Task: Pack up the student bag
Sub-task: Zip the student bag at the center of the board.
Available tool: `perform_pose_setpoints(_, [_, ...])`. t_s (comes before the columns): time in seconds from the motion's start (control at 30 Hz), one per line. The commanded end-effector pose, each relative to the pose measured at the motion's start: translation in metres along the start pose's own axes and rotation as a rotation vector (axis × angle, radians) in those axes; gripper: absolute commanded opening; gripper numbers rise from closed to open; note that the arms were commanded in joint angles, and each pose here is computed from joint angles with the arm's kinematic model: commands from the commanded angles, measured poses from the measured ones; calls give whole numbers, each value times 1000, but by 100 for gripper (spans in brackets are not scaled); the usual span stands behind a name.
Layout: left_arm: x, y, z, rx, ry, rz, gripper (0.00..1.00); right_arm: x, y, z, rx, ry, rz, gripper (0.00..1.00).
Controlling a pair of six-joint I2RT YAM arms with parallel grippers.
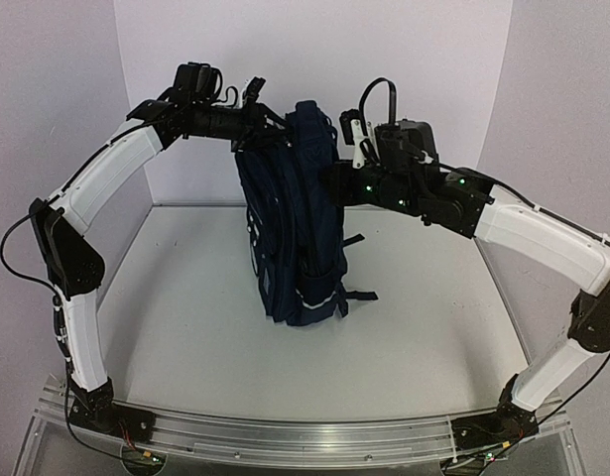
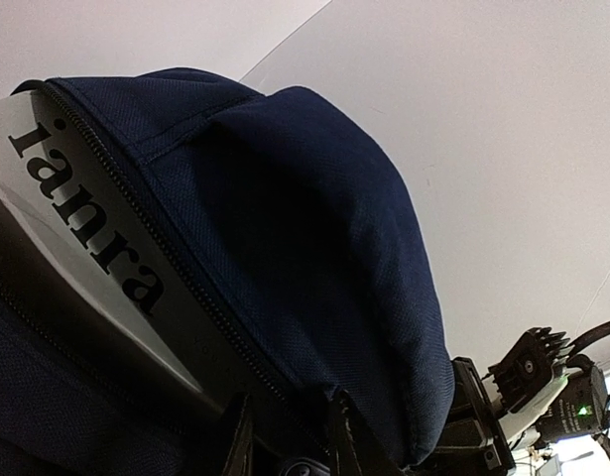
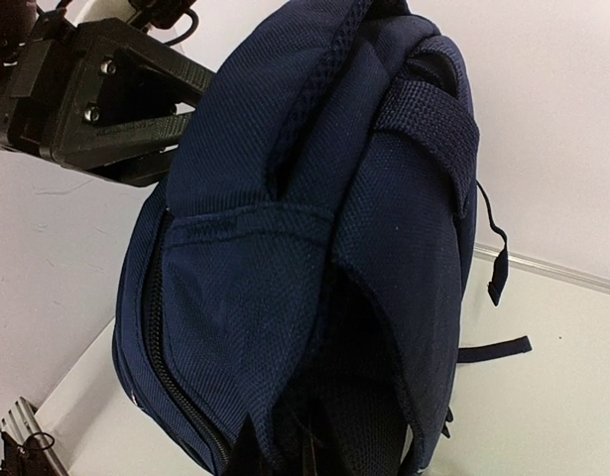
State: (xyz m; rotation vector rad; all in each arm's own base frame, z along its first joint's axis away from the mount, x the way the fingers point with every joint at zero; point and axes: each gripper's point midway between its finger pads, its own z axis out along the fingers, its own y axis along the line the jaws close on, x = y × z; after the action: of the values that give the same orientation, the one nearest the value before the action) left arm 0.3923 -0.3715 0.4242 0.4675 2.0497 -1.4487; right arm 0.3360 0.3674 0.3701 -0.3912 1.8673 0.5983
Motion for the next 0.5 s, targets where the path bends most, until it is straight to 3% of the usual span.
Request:
perform_pose_setpoints(0.0, [-4, -28, -17, 53, -29, 35, 24, 25, -10, 13, 44, 68, -17, 5])
perform_pose_setpoints(0.47, [-10, -43, -30, 70, -83, 39, 1, 27, -13, 14, 63, 67, -11, 1])
